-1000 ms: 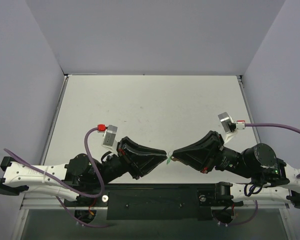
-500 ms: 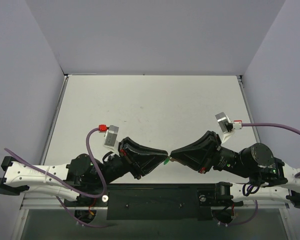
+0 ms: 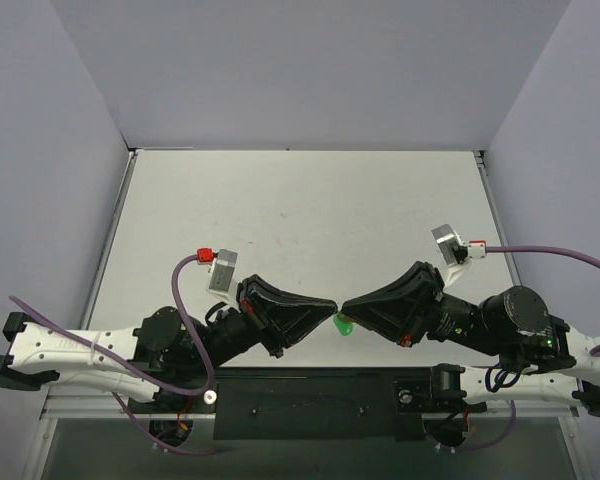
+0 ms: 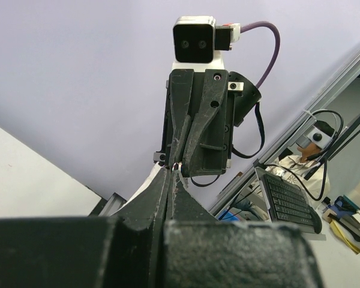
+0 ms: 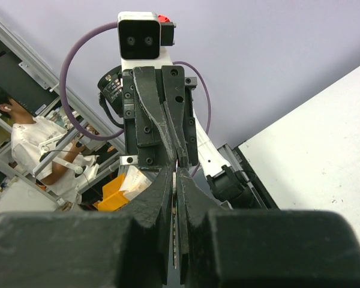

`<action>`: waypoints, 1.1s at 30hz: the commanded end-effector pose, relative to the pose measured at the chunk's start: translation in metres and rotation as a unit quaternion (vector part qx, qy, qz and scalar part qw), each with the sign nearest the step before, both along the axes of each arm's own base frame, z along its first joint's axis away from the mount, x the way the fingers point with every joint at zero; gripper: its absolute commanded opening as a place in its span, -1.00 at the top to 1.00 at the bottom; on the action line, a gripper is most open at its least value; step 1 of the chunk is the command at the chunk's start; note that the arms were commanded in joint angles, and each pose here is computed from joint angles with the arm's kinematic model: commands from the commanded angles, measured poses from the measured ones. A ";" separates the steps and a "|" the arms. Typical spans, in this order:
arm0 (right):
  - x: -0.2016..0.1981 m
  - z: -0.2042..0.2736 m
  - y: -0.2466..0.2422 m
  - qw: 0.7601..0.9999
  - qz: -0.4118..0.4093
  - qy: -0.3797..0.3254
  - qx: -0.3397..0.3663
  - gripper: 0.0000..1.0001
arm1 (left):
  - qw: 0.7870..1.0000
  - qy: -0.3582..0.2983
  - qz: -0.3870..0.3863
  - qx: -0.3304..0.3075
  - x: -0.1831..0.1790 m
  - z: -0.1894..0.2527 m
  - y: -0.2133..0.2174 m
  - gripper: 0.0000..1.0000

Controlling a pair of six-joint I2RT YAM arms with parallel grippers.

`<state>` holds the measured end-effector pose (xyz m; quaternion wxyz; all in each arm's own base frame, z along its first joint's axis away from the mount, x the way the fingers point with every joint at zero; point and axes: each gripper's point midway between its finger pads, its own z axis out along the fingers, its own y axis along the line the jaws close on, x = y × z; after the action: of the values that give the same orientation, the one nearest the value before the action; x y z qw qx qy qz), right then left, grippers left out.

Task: Remove the keys from the keyring

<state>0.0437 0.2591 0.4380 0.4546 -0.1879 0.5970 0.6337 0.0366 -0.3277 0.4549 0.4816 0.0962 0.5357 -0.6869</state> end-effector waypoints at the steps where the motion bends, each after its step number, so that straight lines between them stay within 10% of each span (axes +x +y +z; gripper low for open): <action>1: -0.002 0.006 0.002 1.000 0.006 0.003 0.004 1.00 | 1.000 -0.004 0.001 -0.018 0.000 0.030 0.008 1.00; 33: -0.009 -0.041 0.007 0.988 0.025 0.034 -0.146 1.00 | 0.978 -0.046 -0.054 0.197 -0.023 -0.022 -0.022 1.00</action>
<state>0.0410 0.2536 0.4067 0.4113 -0.2227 0.6755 0.5700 0.0370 -0.3432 0.4208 0.4657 0.1932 0.6486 -0.5703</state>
